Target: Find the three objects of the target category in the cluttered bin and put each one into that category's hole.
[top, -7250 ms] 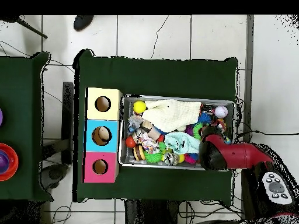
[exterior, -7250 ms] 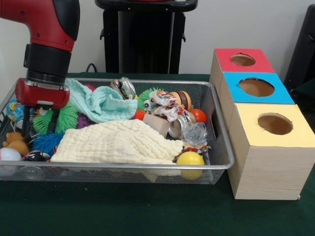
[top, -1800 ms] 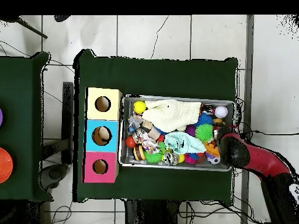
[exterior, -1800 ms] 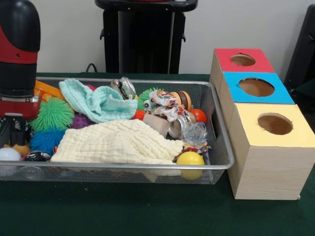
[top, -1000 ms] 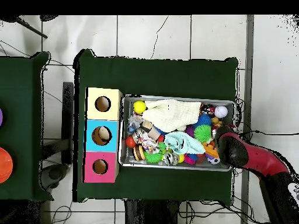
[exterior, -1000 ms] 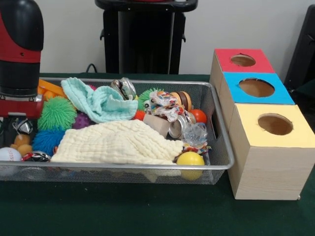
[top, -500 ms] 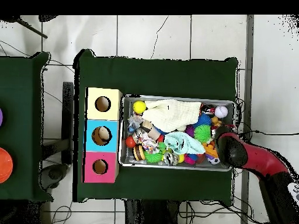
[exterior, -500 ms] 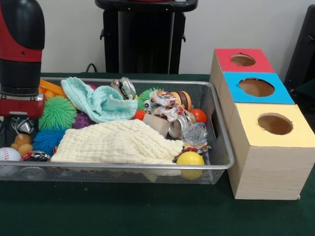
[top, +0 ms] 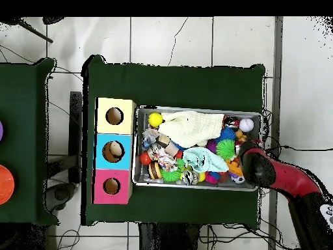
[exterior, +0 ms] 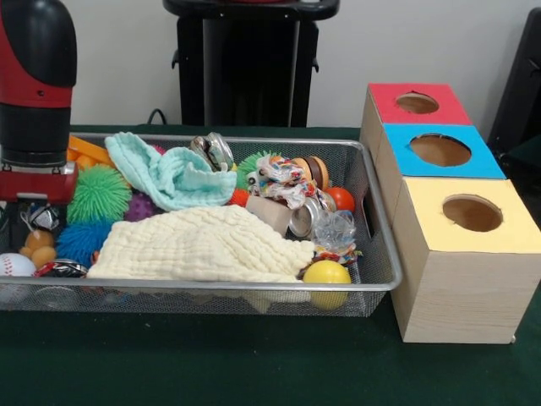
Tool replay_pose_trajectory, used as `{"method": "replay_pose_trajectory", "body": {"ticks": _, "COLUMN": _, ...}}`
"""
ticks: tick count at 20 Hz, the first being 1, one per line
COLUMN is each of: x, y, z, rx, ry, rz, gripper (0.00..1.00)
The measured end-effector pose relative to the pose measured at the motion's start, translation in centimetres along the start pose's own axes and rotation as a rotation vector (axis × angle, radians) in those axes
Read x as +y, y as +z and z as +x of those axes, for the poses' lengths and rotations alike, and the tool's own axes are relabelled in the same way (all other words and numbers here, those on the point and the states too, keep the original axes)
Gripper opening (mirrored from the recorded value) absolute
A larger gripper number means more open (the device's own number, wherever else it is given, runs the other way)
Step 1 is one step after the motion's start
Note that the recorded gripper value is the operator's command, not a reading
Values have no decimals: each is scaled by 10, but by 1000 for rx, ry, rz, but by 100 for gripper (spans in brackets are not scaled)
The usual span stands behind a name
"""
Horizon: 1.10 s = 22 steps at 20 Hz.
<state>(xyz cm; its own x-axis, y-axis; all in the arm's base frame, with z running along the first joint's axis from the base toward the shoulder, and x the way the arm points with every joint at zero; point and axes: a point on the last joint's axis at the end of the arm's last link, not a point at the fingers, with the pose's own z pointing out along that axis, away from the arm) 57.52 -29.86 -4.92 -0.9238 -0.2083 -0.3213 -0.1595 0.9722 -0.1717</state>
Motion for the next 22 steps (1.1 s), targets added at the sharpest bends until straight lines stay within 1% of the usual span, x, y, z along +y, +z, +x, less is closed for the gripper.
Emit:
{"method": "replay_pose_trajectory", "body": {"ticks": 6, "x": 1, "y": 7, "z": 6, "rx": 2, "ry": 17, "rz": -13, "gripper": 100}}
{"method": "replay_pose_trajectory", "body": {"ticks": 14, "x": -2, "y": 13, "z": 5, "rx": -7, "ry": 29, "rz": -14, "gripper": 100}}
{"method": "replay_pose_trajectory", "body": {"ticks": 15, "x": -2, "y": 13, "z": 5, "rx": -8, "ry": 29, "rz": -14, "gripper": 0}}
{"method": "replay_pose_trajectory", "body": {"ticks": 22, "x": -2, "y": 12, "z": 4, "rx": -11, "ry": 18, "rz": -11, "gripper": 0}}
